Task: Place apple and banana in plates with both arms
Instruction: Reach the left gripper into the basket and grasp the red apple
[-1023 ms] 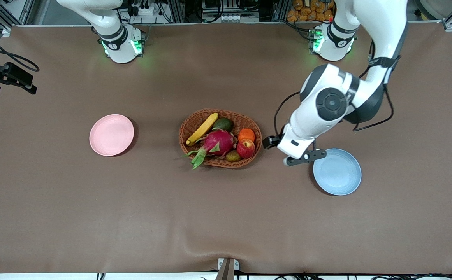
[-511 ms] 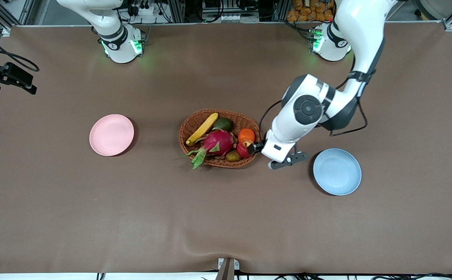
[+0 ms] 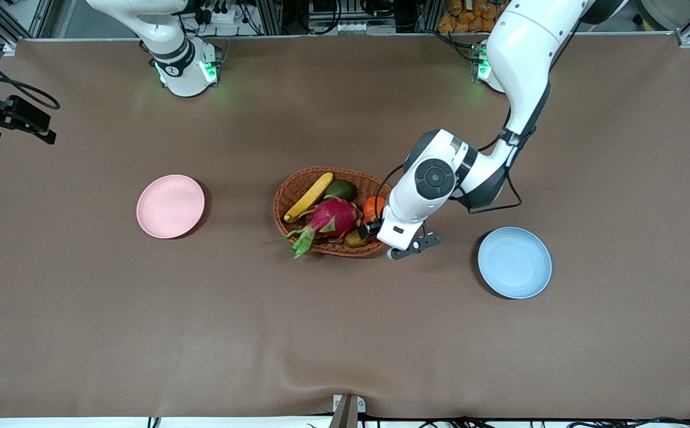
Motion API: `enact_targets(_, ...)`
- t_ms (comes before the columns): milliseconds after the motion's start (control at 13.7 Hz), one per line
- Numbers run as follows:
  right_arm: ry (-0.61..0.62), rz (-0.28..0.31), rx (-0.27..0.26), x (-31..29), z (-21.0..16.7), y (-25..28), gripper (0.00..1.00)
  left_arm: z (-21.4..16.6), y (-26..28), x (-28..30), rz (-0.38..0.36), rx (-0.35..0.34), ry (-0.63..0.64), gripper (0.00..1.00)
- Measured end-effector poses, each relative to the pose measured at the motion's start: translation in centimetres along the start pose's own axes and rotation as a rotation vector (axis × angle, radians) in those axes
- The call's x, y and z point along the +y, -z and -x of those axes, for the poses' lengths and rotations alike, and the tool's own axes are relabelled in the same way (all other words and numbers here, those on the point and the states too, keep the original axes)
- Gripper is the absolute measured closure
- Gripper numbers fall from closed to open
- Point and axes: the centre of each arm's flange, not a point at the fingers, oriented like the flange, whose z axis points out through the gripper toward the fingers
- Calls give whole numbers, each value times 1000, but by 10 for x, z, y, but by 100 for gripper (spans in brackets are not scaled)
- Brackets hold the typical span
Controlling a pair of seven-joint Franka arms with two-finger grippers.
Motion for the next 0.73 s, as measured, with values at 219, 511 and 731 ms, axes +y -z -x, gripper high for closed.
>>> enact_targets(219, 0, 0, 0, 0, 0, 0, 0, 3, -13, 2, 6, 0, 3, 0)
enact_targets(511, 0, 0, 0, 0, 0, 0, 0, 7, -20, 4, 5, -3, 12, 0)
enact_targets(731, 1, 0, -1, 0, 0, 0, 0, 9, -24, 5, 1, -6, 11, 4)
